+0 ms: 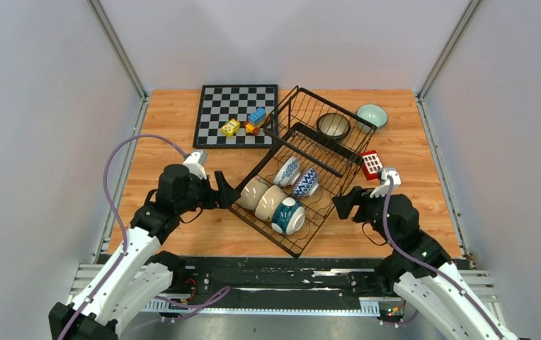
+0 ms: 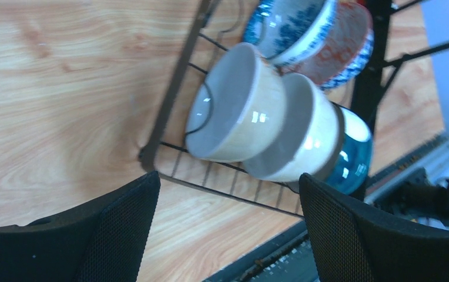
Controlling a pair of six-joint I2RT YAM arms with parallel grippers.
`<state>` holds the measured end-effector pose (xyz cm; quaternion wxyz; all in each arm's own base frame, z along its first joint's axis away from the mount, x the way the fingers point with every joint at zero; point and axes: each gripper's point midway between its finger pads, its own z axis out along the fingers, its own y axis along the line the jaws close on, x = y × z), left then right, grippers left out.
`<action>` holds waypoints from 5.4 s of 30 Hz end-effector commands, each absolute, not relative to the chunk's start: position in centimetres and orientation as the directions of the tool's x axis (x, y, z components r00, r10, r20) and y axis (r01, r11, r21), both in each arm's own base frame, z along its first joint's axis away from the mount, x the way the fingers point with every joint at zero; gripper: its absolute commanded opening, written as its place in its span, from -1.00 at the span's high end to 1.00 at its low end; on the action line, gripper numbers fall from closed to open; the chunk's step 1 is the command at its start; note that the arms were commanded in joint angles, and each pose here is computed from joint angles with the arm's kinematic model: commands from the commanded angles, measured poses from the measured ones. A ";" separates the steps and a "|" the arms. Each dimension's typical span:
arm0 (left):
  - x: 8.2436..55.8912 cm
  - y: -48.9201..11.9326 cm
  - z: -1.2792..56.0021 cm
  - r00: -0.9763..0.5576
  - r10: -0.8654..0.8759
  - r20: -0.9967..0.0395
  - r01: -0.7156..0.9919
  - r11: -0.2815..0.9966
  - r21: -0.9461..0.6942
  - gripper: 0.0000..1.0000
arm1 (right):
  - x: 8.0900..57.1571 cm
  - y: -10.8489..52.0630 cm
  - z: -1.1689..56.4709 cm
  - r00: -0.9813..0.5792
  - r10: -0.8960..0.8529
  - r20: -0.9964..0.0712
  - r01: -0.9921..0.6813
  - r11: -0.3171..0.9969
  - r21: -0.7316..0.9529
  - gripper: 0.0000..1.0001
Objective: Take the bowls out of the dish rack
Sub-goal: Pick up the bowl from the dish rack, then place the bowl at the center of the board.
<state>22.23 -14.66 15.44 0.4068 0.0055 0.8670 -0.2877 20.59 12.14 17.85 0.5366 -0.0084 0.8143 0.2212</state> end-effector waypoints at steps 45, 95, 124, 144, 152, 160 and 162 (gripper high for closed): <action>15.9 -29.0 13.3 -0.829 0.021 -0.559 0.494 0.493 -0.716 -0.36 | 15.5 18.0 12.2 -0.679 0.281 -0.678 -0.371 0.666 0.647 -0.39; 15.6 -33.5 14.4 -0.846 -0.040 -0.531 0.518 0.168 -0.838 0.82 | 15.0 17.7 11.7 -0.672 0.299 -0.678 -0.375 0.652 0.659 -0.39; 15.4 -34.6 20.9 -0.847 -0.144 -0.511 0.523 -0.063 -0.850 1.00 | 14.7 17.5 13.1 -0.646 0.321 -0.692 -0.394 0.637 0.663 -0.38; 13.6 -33.8 26.6 -0.788 -0.150 -0.597 0.610 -0.058 -0.790 1.00 | 13.5 17.2 18.1 -0.594 0.309 -0.743 -0.480 0.606 0.635 -0.38; 12.5 -29.2 26.1 -0.503 0.119 -0.856 0.829 0.345 -0.439 1.00 | 10.8 16.8 23.4 -0.599 0.160 -0.784 -0.578 0.592 0.562 -0.36; 10.1 -26.0 25.7 -0.113 0.427 -0.897 0.947 0.318 0.032 1.00 | 9.7 18.4 30.7 -0.569 -0.025 -0.822 -0.719 0.501 0.483 -0.27; 9.6 -25.9 24.8 -0.014 0.509 -0.860 0.950 0.276 0.148 1.00 | 10.3 18.5 32.2 -0.554 -0.056 -0.830 -0.732 0.508 0.454 -0.26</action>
